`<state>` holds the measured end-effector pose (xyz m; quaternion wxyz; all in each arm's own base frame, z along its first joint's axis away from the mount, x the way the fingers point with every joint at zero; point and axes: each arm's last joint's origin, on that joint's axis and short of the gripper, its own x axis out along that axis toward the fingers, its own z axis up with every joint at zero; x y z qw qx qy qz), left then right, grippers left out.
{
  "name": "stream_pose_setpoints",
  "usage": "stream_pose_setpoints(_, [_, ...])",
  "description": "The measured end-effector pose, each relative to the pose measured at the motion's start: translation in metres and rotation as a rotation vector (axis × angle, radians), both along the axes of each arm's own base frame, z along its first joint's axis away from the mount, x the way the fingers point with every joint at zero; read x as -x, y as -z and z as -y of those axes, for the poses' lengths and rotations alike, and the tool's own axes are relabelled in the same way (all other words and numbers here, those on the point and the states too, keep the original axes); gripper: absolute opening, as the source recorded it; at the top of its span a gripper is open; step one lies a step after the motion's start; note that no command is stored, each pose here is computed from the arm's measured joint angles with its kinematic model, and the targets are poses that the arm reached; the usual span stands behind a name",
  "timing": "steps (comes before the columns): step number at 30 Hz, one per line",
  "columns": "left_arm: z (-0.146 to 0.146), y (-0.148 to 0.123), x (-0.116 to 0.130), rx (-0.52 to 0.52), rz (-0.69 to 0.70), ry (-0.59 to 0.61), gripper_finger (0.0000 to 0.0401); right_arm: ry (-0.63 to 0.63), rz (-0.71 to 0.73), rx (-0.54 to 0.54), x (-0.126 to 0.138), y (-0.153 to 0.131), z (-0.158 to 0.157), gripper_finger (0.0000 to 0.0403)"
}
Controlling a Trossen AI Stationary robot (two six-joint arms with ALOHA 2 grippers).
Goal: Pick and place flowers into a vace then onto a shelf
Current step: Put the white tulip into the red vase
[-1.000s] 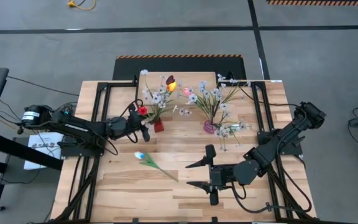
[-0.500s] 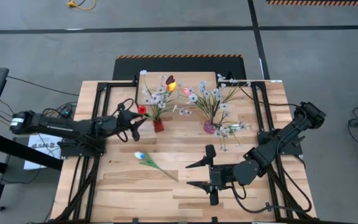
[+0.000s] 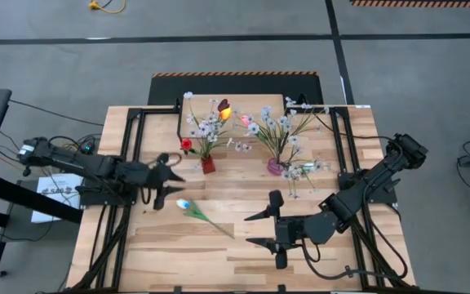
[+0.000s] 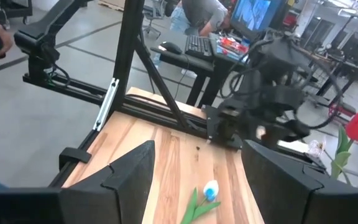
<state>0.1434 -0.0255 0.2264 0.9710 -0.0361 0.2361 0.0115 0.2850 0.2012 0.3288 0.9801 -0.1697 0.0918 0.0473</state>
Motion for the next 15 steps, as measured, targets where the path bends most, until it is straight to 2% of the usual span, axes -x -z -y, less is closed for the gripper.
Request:
stream_pose_setpoints(6, [0.021,0.018,-0.008,-0.012,-0.151,0.134,0.0121,0.001,-0.031,0.019,0.001,0.003,0.001,0.0232])
stream_pose_setpoints(15, [0.043,0.045,-0.027,-0.075,-0.269,0.164,0.0121,0.018,-0.062,-0.035,0.001,0.006,0.001,0.0232])
